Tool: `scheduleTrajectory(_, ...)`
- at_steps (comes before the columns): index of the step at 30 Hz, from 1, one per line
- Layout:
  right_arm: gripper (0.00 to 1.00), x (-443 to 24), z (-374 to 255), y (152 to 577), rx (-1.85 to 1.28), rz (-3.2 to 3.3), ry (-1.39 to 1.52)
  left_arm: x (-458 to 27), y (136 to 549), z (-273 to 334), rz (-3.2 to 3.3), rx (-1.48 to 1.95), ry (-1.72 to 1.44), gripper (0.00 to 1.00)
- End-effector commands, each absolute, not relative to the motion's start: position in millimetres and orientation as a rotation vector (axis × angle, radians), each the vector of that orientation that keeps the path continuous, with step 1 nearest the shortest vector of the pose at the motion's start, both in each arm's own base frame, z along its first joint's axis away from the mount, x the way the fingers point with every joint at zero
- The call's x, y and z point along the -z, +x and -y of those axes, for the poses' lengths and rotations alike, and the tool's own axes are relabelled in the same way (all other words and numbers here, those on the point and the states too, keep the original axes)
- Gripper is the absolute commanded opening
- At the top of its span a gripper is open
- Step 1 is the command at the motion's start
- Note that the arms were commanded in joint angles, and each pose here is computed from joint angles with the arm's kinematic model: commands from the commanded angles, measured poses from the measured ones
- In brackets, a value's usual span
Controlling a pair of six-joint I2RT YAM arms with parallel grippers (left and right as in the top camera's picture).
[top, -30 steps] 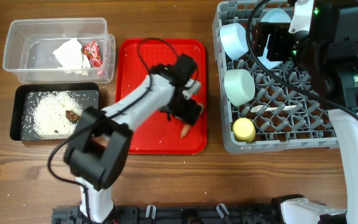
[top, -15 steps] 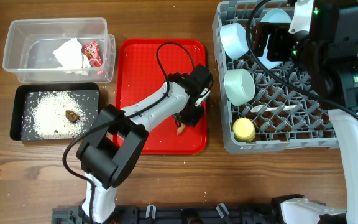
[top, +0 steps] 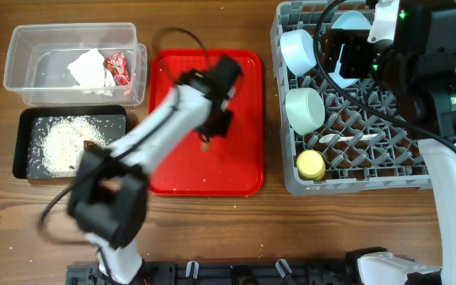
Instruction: Sort waste into correct bins and load items into the dishwasher rack
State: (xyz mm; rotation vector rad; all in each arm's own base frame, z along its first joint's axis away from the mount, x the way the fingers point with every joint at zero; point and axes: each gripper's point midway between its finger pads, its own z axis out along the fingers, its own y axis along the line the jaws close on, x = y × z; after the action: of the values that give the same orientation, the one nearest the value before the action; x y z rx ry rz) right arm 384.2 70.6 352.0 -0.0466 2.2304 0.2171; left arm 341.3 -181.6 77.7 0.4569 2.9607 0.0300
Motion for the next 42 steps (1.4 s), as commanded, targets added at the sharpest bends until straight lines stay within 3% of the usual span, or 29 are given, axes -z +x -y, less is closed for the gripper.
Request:
scheduleTrajectory(1,1.00,-356.0,-73.6,383.9,-0.244,-2.216,-0.041,-167.9,365.9,118.8,-2.784,0.052,-0.118,0.04)
scheduleTrajectory(4,1.00,-356.0,-73.7,383.9,-0.245,-2.216,-0.040,-189.7,356.0,29.8,-2.721,0.021,-0.635,0.04)
scheduleTrajectory(7,1.00,-355.9,-73.7,384.0,-0.245,-2.216,-0.040,-180.7,343.9,-35.8,-2.659,-0.030,-1.010,0.04)
scheduleTrajectory(10,1.00,-355.9,-73.7,384.0,-0.245,-2.216,-0.040,-150.3,322.5,-96.8,-2.517,-0.065,-1.425,0.04)
scheduleTrajectory(16,1.00,-356.1,-73.7,384.2,-0.244,-2.215,-0.040,-73.8,294.0,-137.7,-2.190,-0.052,-1.911,0.07)
scheduleTrajectory(20,1.00,-356.7,-73.7,384.6,-0.245,-2.212,-0.040,-39.7,301.9,-142.5,-2.083,0.002,-1.891,0.12)
scheduleTrajectory(23,1.00,-356.4,-73.8,384.4,-0.245,-2.214,-0.040,-35.4,303.5,-143.2,-2.069,0.011,-1.879,0.25)
scheduleTrajectory(24,1.00,-356.4,-73.7,384.4,-0.244,-2.214,-0.040,-35.3,303.5,-143.1,-2.070,0.011,-1.878,0.37)
scheduleTrajectory(26,1.00,-356.9,-73.8,384.7,-0.245,-2.211,-0.040,-35.4,303.7,-143.2,-2.070,0.012,-1.877,0.84)
scheduleTrajectory(28,1.00,-357.6,-73.9,385.3,-0.246,-2.208,-0.040,-36.7,306.9,-144.4,-2.063,0.018,-1.865,1.00)
scheduleTrajectory(34,1.00,-357.6,-74.0,385.3,-0.248,-2.208,-0.037,-53.8,325.4,-134.9,-2.144,0.137,-1.717,1.00)
scheduleTrajectory(40,1.00,-373.9,-78.9,395.2,-0.275,-2.129,-0.053,-141.3,338.7,-109.2,-2.107,0.370,-1.399,1.00)
scheduleTrajectory(42,1.00,-373.5,-78.9,394.9,-0.274,-2.131,-0.054,-192.5,334.9,-93.2,-2.063,0.410,-1.170,1.00)
